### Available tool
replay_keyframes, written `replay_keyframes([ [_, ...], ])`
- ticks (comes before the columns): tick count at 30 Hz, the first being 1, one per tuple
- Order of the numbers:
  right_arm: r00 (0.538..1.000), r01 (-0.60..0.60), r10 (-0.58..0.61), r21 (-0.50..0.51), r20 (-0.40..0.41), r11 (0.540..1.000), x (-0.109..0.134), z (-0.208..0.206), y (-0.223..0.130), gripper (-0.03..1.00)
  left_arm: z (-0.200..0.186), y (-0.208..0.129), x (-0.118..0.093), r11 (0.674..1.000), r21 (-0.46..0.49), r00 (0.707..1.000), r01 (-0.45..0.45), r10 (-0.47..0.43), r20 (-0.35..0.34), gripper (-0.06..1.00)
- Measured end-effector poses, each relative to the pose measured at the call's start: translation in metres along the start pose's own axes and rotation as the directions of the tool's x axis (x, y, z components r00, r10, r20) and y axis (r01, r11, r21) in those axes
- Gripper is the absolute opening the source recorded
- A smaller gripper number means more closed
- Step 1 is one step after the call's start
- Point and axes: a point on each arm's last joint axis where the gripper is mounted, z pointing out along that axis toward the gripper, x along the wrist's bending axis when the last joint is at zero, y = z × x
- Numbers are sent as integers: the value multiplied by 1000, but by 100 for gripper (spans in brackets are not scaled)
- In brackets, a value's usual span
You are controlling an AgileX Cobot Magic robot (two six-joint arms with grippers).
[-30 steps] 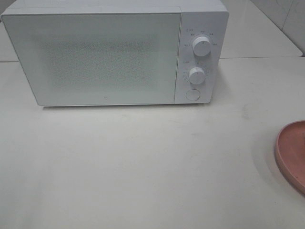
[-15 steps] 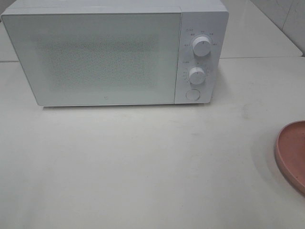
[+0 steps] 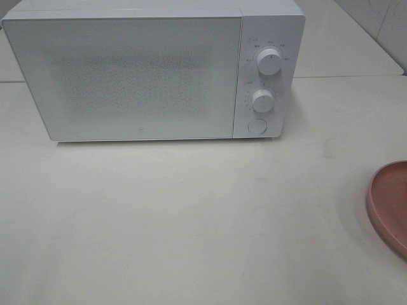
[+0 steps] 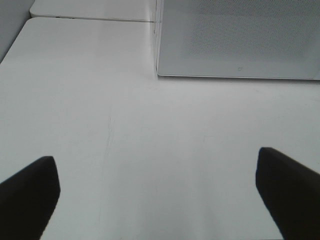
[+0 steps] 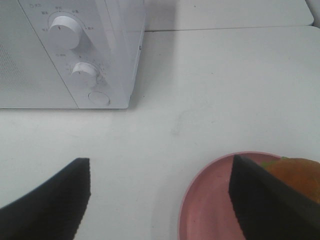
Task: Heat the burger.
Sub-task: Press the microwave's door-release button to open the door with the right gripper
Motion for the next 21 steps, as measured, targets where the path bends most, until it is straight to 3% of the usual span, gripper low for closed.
replay_keyframes([
  [21, 1000, -9, 10, -12, 6, 1000, 0, 73, 13, 75, 0, 0, 0, 1000, 0, 1000, 0, 0, 0, 99],
])
